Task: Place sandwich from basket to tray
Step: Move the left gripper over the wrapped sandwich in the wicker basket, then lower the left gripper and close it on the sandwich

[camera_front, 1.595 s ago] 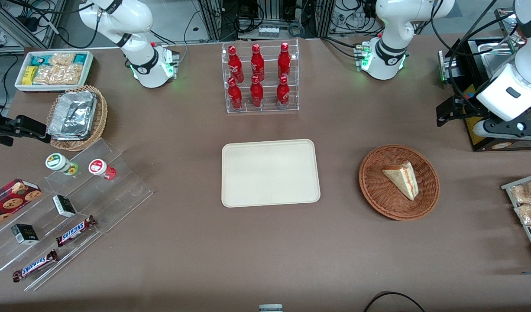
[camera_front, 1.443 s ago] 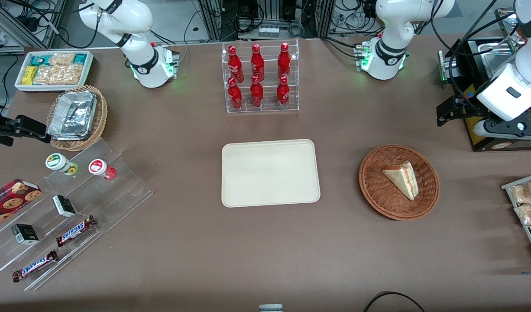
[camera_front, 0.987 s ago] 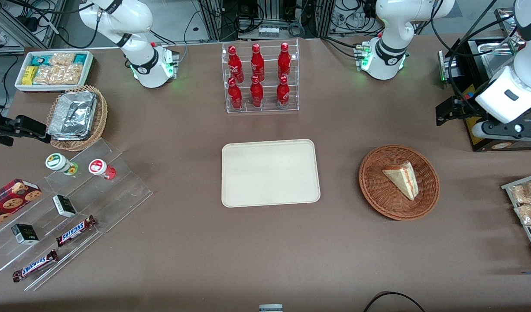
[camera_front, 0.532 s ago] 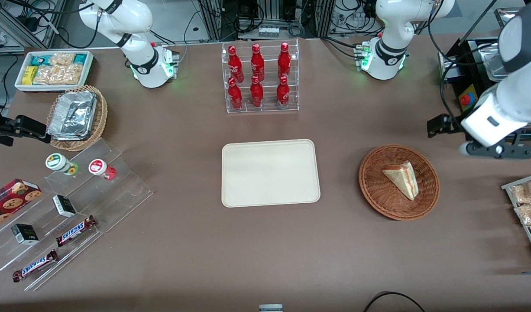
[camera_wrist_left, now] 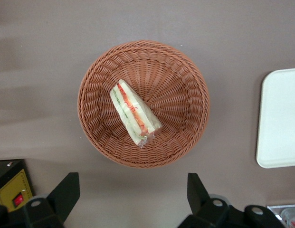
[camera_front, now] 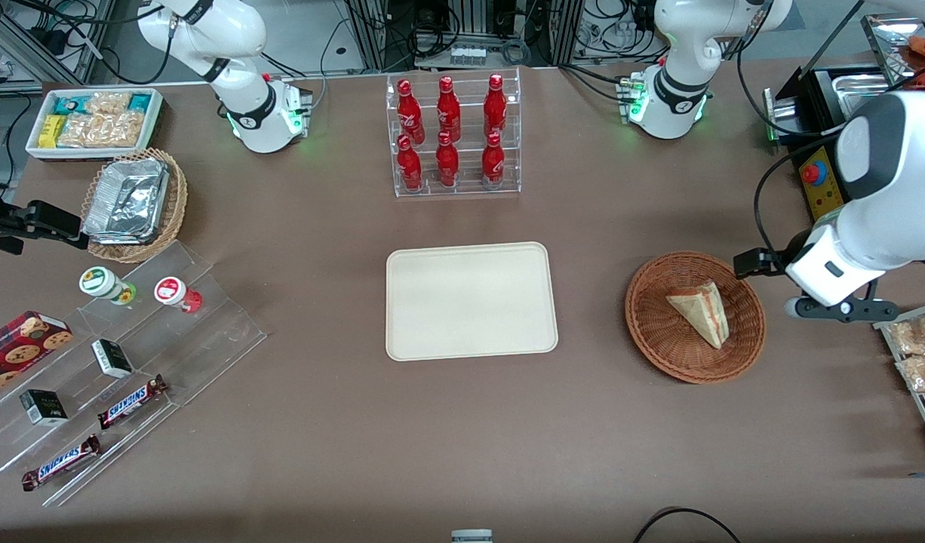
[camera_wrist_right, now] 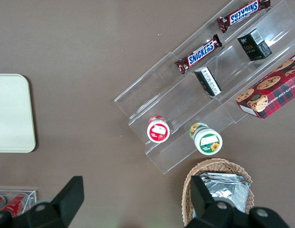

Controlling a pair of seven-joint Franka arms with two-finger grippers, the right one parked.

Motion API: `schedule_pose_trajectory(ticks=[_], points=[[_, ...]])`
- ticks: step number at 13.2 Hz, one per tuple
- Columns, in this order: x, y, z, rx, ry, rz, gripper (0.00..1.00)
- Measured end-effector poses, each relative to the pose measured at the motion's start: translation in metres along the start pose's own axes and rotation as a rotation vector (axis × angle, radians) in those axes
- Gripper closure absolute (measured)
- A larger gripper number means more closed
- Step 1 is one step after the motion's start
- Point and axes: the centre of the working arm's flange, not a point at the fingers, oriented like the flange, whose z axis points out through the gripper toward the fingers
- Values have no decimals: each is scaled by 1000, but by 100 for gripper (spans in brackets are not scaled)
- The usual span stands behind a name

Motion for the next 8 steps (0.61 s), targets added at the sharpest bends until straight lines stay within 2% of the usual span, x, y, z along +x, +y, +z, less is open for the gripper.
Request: schedule_pose_trajectory(ticks=[3, 8], points=[[2, 3, 23, -3, 17, -202, 0], [-6, 4, 63, -12, 56, -340, 0]])
